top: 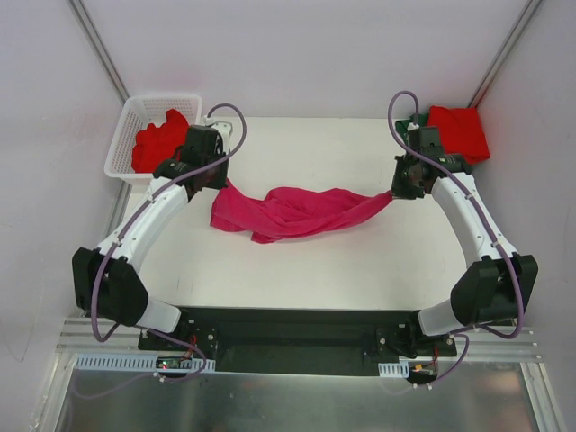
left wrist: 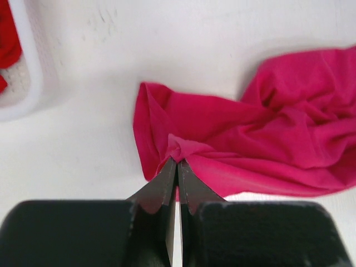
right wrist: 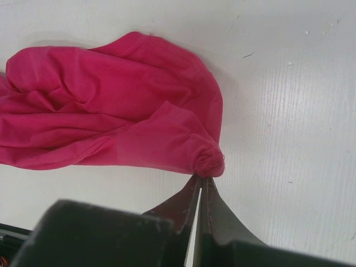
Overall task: Fold and stack the t-shirts
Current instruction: Flatten out the tshirt
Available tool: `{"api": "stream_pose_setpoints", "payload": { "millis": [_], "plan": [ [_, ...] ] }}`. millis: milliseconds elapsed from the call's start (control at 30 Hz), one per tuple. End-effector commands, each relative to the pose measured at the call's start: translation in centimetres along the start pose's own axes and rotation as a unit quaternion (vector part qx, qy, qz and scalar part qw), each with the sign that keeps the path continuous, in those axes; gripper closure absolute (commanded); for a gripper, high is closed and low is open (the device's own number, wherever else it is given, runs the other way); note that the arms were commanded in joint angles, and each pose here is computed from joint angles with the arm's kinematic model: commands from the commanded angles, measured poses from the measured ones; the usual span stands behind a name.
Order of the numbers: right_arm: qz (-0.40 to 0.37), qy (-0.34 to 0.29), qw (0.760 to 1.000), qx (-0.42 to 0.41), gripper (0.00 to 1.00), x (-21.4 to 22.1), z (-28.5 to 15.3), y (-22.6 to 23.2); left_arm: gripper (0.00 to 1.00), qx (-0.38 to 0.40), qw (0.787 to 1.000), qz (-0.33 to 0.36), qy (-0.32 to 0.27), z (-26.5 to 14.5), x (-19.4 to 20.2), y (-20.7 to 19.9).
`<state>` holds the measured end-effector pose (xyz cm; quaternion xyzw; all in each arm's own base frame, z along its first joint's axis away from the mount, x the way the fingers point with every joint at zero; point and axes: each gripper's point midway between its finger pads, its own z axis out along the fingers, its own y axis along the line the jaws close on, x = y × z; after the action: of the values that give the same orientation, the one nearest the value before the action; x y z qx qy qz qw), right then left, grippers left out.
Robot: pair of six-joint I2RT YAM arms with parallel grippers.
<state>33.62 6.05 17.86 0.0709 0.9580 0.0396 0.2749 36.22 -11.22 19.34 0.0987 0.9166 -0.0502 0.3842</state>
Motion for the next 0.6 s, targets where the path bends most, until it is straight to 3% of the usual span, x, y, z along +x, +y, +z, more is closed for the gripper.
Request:
{"api": "stream_pose_setpoints", "payload": {
  "millis": [0, 300, 333, 367, 400, 433, 467, 500, 567],
  "plan": [
    [-0.002, -0.036, 0.999, -0.003, 0.99, -2.0, -1.4, 0.4, 1.0, 0.024, 0.998, -0.001, -0.05, 1.9, -5.1, 0.4],
    [-0.004, -0.037, 0.999, 0.004, 0.99, -2.1, -1.5, 0.2, 1.0, 0.044, 0.999, -0.006, -0.013, 10.7, -5.4, 0.5],
    [-0.006, -0.037, 0.999, 0.004, 0.99, -2.1, -1.5, 0.2, 0.96, 0.047, 0.999, -0.007, -0.003, 12.0, -4.8, 0.3],
    [-0.006, -0.036, 0.999, 0.004, 0.99, -2.1, -1.6, 0.2, 0.68, 0.05, 0.999, -0.007, 0.001, 12.6, -4.5, 0.2],
    [-0.008, -0.036, 0.999, 0.005, 0.99, -2.1, -1.6, 0.1, 0.46, 0.052, 0.999, -0.009, 0.006, 13.1, -4.1, 0.2],
    [-0.006, -0.037, 0.999, 0.005, 0.99, -2.2, -1.6, 0.1, 0.35, 0.05, 0.999, -0.014, 0.013, 13.6, -3.6, 0.3],
    [-0.007, -0.037, 0.999, 0.004, 0.99, -2.2, -1.6, 0.2, 0.14, 0.045, 0.999, -0.021, 0.011, 13.5, -3.5, 0.3],
    [-0.008, -0.035, 0.999, 0.003, 0.99, -2.1, -1.6, 0.2, 0.04, 0.045, 0.999, -0.024, 0.009, 13.3, -3.4, 0.3],
    [-0.008, -0.035, 0.999, 0.004, 0.99, -2.2, -1.5, 0.2, 0.01, 0.038, 0.999, -0.028, -0.001, 12.1, -3.3, 0.6]
  ]
}}
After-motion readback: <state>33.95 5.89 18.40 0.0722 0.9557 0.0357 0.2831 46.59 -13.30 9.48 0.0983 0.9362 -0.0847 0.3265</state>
